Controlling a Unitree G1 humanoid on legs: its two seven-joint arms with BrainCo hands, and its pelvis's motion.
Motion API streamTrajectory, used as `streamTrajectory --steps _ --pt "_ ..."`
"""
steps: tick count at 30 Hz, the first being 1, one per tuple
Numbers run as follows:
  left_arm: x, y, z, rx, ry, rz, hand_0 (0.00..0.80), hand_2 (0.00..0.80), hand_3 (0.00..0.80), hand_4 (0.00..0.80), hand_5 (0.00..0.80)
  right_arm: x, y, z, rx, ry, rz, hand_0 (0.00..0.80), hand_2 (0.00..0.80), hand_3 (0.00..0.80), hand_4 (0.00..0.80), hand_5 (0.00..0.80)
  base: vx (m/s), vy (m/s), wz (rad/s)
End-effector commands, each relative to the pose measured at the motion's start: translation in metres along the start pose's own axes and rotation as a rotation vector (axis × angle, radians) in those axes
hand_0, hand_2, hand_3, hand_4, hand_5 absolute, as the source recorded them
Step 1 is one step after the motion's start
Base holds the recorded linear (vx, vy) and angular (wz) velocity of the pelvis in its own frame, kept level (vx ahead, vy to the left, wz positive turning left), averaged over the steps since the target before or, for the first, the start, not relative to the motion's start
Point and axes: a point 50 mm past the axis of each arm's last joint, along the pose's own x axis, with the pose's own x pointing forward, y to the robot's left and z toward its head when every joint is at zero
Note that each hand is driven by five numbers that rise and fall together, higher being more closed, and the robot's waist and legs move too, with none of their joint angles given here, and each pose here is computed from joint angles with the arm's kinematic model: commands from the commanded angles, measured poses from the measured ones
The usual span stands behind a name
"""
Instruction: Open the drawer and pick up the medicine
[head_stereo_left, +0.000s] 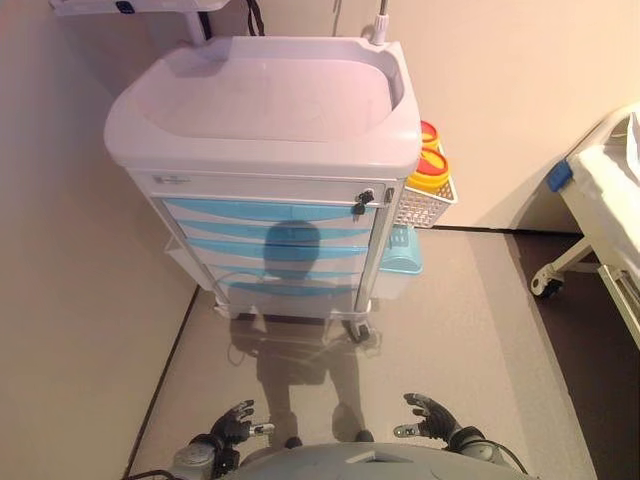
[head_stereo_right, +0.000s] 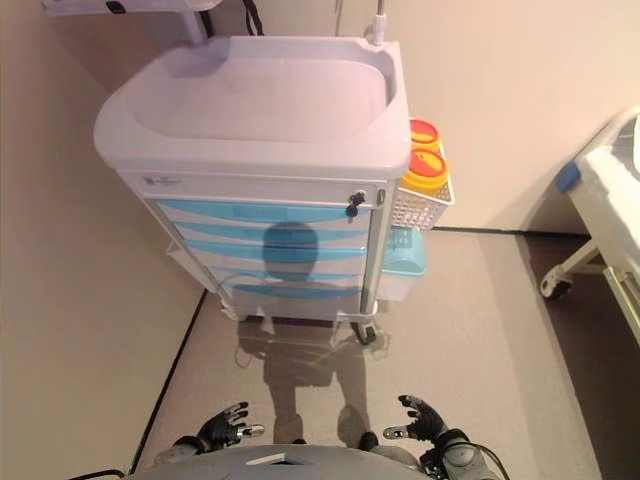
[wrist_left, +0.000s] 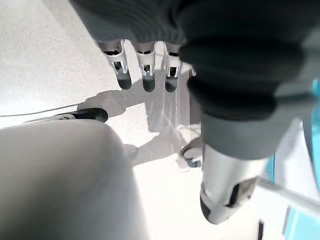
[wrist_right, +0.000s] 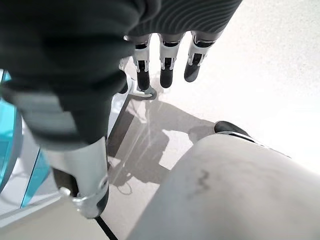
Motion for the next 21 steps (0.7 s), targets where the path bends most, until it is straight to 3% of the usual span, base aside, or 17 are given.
streamTrajectory --steps 1,10,16,21 --pt "0.003 0.007 0.011 -0.196 -0.062 0.081 0.0 0.0 0.0 0.0 0.0 0.007 -0.001 0.022 0.021 -0.092 -0.034 0.0 0.0 0.0 0.0 0.0 0.038 0.074 -0.06" --pt "0.008 0.029 0.089 -0.53 -0.403 0.107 0.0 0.0 0.0 0.0 0.0 0.012 -0.03 0.067 0.066 -0.278 -0.168 0.0 0.0 0.0 0.0 0.0 -0.098 0.081 -0.22" --pt "0.0 0.027 0.166 -0.752 -0.752 -0.046 0.0 0.0 0.0 0.0 0.0 0.012 -0.042 0.093 0.09 -0.381 -0.24 0.0 0.0 0.0 0.0 0.0 -0.112 0.098 -0.29" --pt "-0.021 0.024 0.229 -0.801 -1.014 -0.165 0.0 0.0 0.0 0.0 0.0 0.011 -0.048 0.105 0.095 -0.431 -0.27 0.0 0.0 0.0 0.0 0.0 -0.08 0.058 -0.22"
